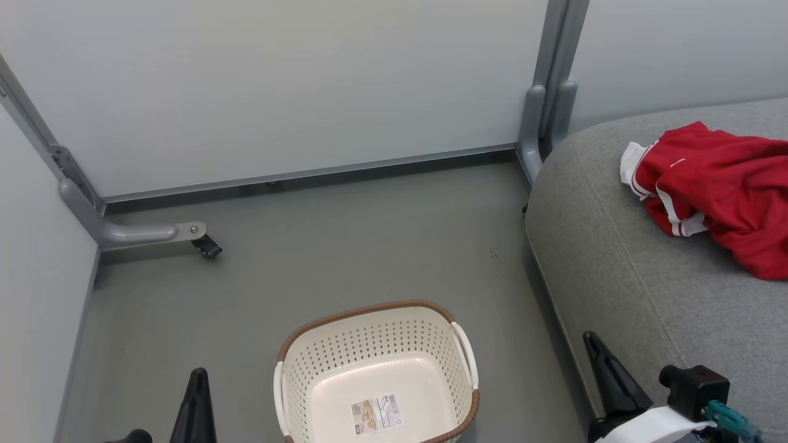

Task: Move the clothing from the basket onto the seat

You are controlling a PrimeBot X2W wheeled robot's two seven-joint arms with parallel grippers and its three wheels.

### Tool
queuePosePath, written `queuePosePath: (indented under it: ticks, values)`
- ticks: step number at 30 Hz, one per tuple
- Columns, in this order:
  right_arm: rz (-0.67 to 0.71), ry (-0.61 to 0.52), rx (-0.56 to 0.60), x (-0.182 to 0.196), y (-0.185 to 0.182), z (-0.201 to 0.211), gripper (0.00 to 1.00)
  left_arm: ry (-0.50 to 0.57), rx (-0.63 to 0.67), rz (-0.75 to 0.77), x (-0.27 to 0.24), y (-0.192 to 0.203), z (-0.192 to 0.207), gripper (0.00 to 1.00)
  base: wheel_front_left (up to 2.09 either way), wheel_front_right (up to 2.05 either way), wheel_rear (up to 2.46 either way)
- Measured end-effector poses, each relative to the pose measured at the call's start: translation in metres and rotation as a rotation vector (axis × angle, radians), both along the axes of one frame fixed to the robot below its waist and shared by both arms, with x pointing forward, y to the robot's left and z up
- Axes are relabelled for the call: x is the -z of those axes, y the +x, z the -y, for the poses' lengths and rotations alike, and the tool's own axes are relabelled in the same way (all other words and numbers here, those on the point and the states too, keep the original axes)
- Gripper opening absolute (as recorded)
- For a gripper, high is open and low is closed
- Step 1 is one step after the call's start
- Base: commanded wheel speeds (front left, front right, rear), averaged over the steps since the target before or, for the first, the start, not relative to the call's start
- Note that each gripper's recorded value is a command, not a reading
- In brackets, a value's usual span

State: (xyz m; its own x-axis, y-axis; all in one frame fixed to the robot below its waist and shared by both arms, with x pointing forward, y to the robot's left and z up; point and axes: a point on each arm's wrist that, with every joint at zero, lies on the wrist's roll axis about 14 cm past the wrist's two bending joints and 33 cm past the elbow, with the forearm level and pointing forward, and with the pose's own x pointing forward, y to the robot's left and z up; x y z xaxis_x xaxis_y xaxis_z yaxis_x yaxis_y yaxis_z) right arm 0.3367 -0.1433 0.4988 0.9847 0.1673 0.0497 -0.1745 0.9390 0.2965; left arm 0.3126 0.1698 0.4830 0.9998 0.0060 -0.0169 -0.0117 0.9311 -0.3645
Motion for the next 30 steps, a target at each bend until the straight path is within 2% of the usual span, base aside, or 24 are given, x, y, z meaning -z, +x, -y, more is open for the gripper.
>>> queuePosePath:
  ticks: [30]
  values:
    - [-0.095,0.461,0.094,0.000,0.020,0.028,0.00,-0.445,-0.039,-0.046,0.002,0.028,-0.013,0.00,0.00,0.00,0.00]
